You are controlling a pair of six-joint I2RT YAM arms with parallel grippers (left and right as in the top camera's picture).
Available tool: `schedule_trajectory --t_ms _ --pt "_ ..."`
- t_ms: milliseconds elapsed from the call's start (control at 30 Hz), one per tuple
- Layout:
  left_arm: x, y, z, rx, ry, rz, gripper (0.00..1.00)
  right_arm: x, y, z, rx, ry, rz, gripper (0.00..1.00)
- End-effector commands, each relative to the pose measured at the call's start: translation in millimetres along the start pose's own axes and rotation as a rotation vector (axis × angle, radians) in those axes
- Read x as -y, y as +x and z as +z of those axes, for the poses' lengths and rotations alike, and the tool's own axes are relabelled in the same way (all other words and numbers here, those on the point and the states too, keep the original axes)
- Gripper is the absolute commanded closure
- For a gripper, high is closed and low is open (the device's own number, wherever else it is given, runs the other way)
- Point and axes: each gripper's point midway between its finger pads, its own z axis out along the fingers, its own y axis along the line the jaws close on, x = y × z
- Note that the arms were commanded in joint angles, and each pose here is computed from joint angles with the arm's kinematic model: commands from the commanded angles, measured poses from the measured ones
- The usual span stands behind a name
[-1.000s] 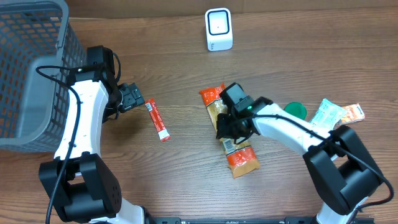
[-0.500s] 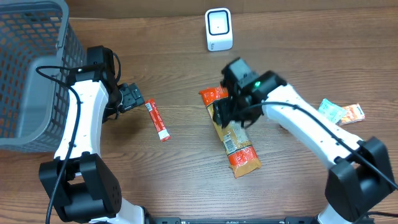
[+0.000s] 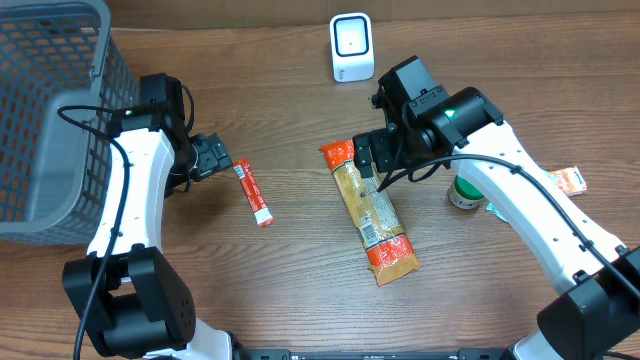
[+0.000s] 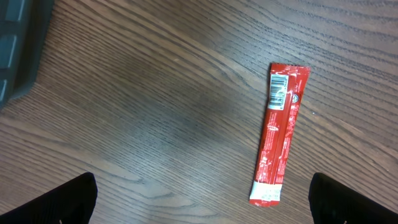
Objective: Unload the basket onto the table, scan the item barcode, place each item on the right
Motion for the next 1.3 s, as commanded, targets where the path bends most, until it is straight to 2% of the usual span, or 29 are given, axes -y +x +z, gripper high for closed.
schedule_trajectory --t_ms 0,467,733,1000,1267 --pt "1 -4 -6 0.023 0.003 0.008 0.0 16 3 7 -0.016 0.08 -0.012 0.0" --pt "1 -4 -6 0.023 0.003 0.008 0.0 28 41 65 -0.13 0.119 -0.018 0.0" --pt "1 -4 -6 0.023 0.003 0.008 0.0 17 85 98 -0.238 -0.019 0.006 0.0" --pt "1 -4 -6 0.023 0.003 0.008 0.0 -13 123 106 -0.351 -0.206 0.024 0.0" --pt "1 -4 -6 0.023 0.003 0.008 0.0 -29 131 109 -0.355 -0.194 -0.042 0.0"
